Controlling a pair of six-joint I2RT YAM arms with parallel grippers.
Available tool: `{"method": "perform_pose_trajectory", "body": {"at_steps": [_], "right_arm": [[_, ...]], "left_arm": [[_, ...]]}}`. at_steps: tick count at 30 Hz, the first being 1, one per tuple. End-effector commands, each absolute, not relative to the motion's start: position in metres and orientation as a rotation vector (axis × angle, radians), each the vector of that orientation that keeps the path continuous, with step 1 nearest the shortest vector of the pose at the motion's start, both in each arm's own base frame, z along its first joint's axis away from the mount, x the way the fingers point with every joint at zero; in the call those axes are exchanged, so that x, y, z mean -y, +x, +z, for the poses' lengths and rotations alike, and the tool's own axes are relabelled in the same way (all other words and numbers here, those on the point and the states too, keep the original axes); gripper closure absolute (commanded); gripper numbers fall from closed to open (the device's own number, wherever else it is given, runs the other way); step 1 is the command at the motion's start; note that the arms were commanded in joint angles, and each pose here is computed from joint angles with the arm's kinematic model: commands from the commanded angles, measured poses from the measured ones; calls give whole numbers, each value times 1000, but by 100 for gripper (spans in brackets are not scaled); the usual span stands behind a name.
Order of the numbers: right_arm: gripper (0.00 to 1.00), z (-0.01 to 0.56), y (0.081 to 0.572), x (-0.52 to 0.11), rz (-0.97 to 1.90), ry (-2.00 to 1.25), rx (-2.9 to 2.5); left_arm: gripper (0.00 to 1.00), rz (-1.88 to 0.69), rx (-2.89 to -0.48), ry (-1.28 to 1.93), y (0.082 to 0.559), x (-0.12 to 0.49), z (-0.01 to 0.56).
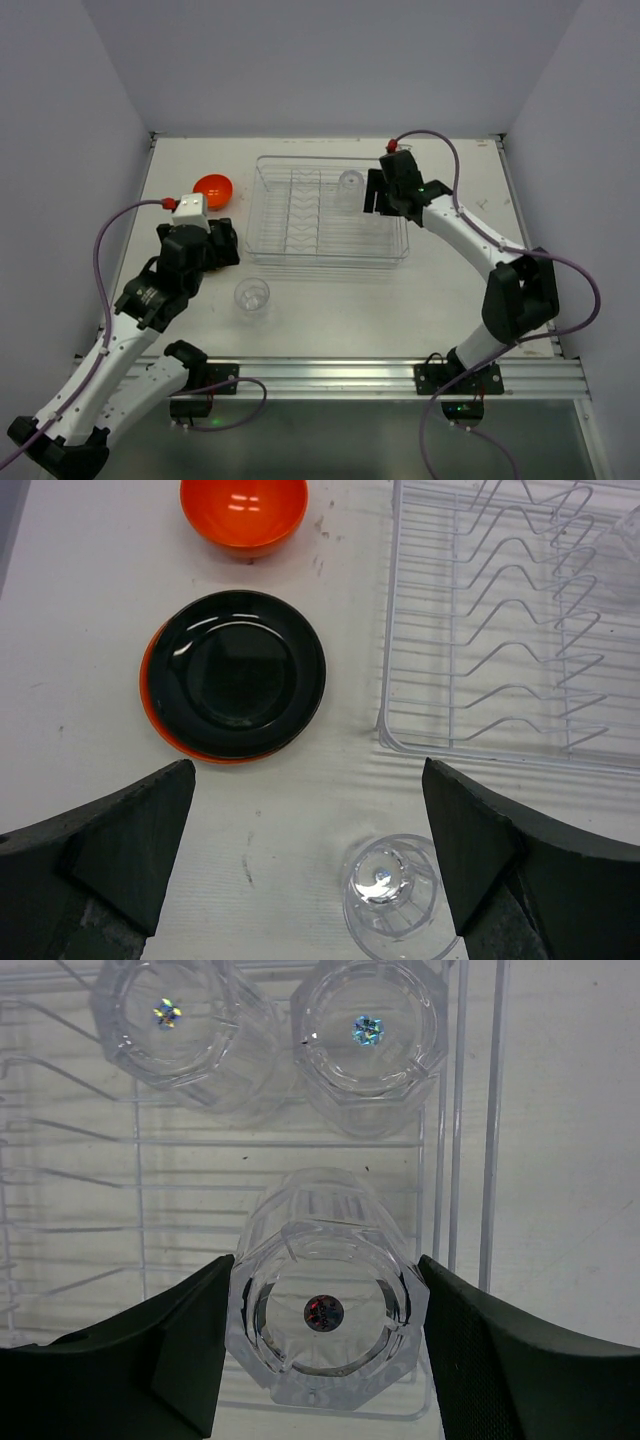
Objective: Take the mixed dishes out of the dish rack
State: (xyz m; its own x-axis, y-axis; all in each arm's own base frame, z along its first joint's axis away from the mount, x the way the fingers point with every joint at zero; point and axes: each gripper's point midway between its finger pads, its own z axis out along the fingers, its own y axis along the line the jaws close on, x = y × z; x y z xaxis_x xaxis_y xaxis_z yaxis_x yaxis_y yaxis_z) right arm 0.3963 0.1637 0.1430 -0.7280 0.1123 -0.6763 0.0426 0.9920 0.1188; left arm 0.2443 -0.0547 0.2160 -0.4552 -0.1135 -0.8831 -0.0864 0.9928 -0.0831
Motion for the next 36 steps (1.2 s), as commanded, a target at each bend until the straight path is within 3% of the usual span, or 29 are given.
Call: {"method": "perform_pose_trajectory", "body": {"at_steps": [1,4,9,11,12,15,19,25,28,29,31,32,34,35,36], "right_arm": [[93,193,394,-177,295,69,-2252],[94,219,373,-194,477,-2,-2183],[95,313,305,-235,960,-266,-1851],[95,320,281,-240,1056,-334,-1784],[95,337,265,-246,1146,-398,-1699],[96,366,226,-249,1305,-476,-1512],[97,377,178,-246,1445,-593,-1332],[97,380,157,-240,1466,-643,-1192],[97,379,149,-239,1490,-663,-1147],[97,379,148,-239,1487,-667,-1135],[97,379,145,-238,1485,-680,-1119],[97,379,144,-238,1484,-684,-1112],[96,379,140,-237,1490,-699,-1089],[96,380,139,-237,1492,-704,-1077],[95,378,139,-238,1499,-707,-1083]], "left_arm": [[0,-75,-1983,-122,249,60,233],[0,-193,-1953,-51,249,79,245],[0,-862,-1811,211,214,176,294],[0,-1139,-1651,333,193,210,321],[0,-1215,-1484,385,188,218,352],[0,-1428,-1460,454,172,240,355],[0,-1586,-1325,490,154,262,380],[4,-1703,-1286,536,137,295,392],[18,-1766,-1263,544,128,300,396],[31,-1774,-1258,547,127,301,396],[47,-1791,-1249,546,124,302,398],[67,-1793,-1254,540,125,303,397],[84,-1793,-1247,538,123,302,398],[100,-1787,-1249,527,125,302,397],[100,-1780,-1259,523,127,302,395]]}}
